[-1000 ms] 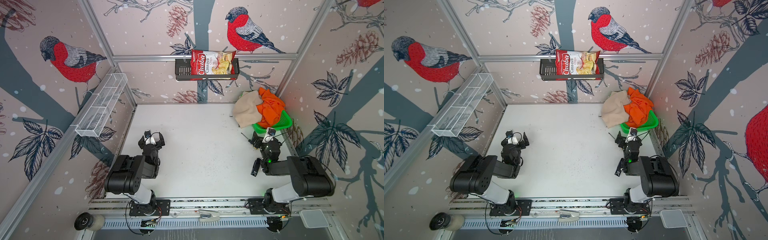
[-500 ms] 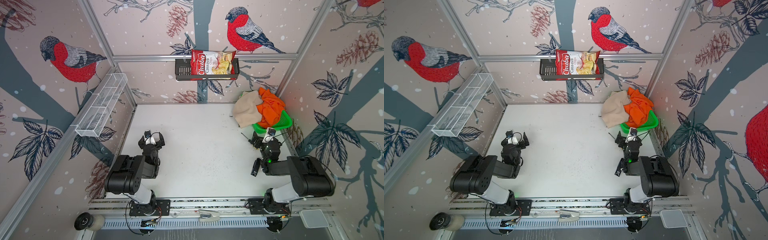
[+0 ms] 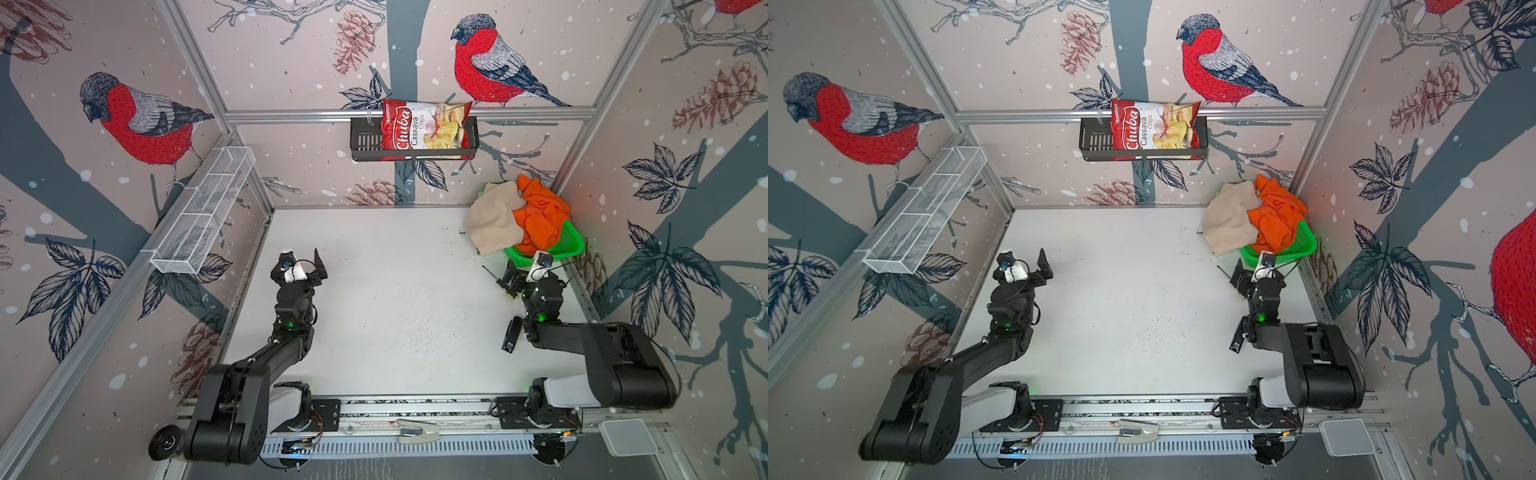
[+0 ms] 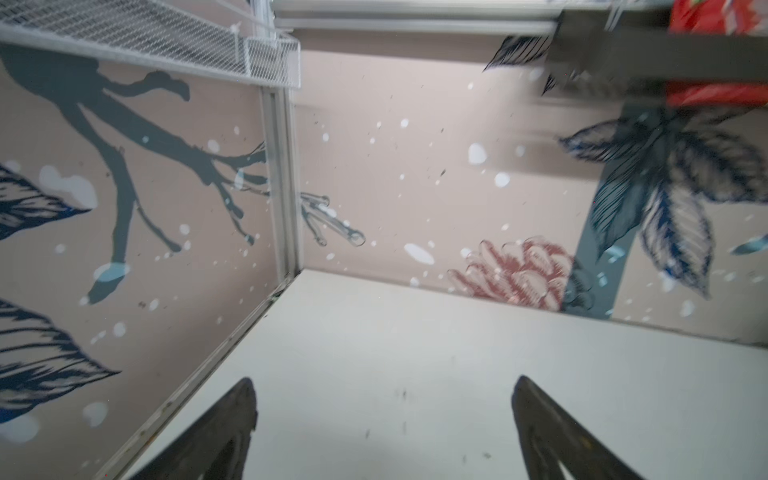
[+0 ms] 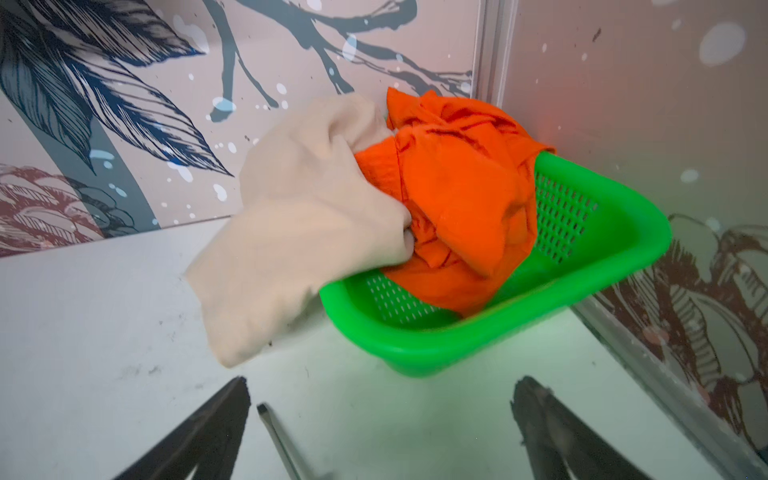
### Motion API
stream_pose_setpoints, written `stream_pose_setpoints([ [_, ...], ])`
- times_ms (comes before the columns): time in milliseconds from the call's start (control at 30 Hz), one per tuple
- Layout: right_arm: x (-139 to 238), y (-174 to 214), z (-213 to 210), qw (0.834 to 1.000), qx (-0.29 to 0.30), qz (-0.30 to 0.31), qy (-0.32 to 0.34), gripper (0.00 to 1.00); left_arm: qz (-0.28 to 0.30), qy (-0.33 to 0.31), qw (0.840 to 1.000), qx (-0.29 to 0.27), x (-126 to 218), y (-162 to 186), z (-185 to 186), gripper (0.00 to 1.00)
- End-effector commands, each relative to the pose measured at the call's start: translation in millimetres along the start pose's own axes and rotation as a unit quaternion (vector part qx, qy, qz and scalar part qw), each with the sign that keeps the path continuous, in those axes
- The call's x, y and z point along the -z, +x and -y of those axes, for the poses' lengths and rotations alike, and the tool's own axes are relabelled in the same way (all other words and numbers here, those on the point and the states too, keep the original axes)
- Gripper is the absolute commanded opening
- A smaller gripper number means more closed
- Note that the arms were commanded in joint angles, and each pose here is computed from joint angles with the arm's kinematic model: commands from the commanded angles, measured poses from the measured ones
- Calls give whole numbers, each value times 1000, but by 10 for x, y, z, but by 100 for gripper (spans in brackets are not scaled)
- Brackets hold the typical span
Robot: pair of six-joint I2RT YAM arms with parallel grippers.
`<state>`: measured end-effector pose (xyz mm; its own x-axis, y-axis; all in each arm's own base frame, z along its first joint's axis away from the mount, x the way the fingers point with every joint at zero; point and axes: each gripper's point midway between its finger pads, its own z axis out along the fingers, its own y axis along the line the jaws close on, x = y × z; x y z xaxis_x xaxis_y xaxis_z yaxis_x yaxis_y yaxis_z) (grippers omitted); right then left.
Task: Fold and stack the shorts
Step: 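Reach the right gripper toward the orange shorts in the green basket, then grasp the orange shorts in the basket with the right gripper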
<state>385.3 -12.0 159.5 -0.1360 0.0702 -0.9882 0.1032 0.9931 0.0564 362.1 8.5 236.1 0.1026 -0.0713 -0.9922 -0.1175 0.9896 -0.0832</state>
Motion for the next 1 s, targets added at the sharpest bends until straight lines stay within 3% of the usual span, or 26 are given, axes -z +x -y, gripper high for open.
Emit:
stream_pose_setpoints([
  [0, 8, 14, -61, 996, -29, -80, -8, 99, -70, 86, 993, 38, -1, 89, 322, 88],
  [167, 210, -185, -1, 982, -100, -160, 28, 99, -133, 154, 976, 73, 24, 32, 604, 83],
  [300, 378, -298, -80, 971, -100, -216, 13, 99, -183, 190, 960, 95, 62, 100, 799, 79],
  [533, 333, -625, -183, 977, -93, -188, -26, 100, -249, 217, 942, 60, 24, 249, 1320, 77],
  [700, -128, -893, -73, 975, -129, -179, -16, 100, -280, 218, 933, 56, -134, 367, 1529, 77],
  [967, -1114, -921, 635, 955, -155, -230, 109, 99, -274, 218, 935, 62, -312, 382, 1614, 77],
])
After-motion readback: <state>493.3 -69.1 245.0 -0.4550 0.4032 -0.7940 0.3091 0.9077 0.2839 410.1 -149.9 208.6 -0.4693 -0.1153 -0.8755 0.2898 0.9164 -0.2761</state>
